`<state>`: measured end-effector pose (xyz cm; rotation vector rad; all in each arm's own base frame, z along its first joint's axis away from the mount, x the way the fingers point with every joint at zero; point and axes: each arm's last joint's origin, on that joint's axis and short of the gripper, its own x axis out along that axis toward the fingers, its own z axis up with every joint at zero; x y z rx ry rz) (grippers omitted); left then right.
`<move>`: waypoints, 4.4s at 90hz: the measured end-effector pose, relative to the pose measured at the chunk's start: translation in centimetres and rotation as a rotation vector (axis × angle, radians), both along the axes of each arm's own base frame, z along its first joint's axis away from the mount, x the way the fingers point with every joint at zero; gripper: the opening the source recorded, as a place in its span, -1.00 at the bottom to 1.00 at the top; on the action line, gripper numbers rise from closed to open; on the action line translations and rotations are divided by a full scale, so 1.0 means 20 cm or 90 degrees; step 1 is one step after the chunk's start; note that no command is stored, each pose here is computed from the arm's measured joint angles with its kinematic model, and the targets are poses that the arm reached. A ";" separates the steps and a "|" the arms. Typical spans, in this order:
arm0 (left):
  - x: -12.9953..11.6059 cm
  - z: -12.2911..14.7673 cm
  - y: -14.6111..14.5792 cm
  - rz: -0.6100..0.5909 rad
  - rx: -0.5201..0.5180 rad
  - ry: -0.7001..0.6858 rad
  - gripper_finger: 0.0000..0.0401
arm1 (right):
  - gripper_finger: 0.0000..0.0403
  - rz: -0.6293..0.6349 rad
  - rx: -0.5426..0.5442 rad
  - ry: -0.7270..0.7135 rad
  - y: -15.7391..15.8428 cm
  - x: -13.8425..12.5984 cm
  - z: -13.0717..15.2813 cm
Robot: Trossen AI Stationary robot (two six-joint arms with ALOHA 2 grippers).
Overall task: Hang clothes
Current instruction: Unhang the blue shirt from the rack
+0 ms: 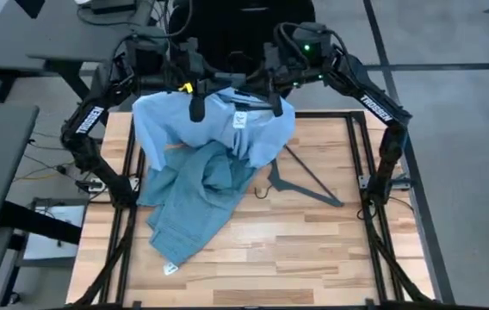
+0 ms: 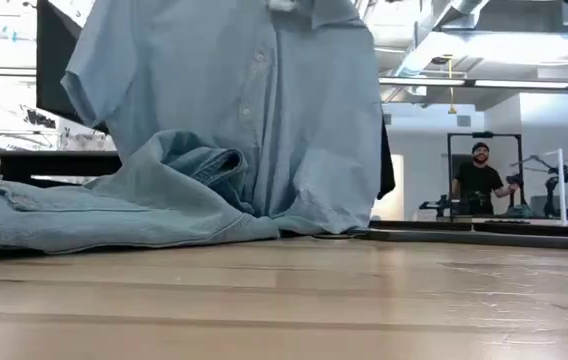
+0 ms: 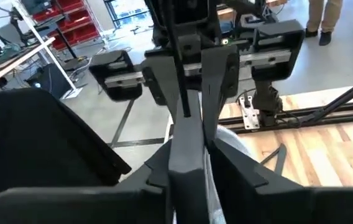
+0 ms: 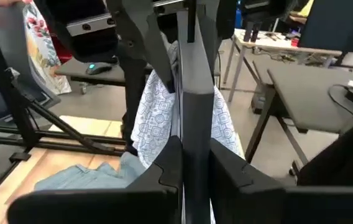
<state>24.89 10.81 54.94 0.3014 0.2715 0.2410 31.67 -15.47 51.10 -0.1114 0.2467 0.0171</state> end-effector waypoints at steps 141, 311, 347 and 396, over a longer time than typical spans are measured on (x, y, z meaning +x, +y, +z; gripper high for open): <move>0.65 -0.23 0.09 0.172 0.138 -0.063 -0.49 | -0.86 -0.181 -0.112 0.084 -0.10 -0.48 0.12; -0.31 -0.18 0.29 0.200 -0.221 0.204 -0.32 | -0.86 -0.128 -0.065 0.051 0.05 -0.70 0.21; -0.17 -0.39 0.52 0.155 -0.255 0.261 -0.31 | -0.86 -0.116 -0.057 0.031 0.06 -0.69 0.22; -0.08 -0.33 0.56 0.077 -0.197 0.116 -0.31 | -0.86 -0.122 -0.057 0.031 0.04 -0.70 0.22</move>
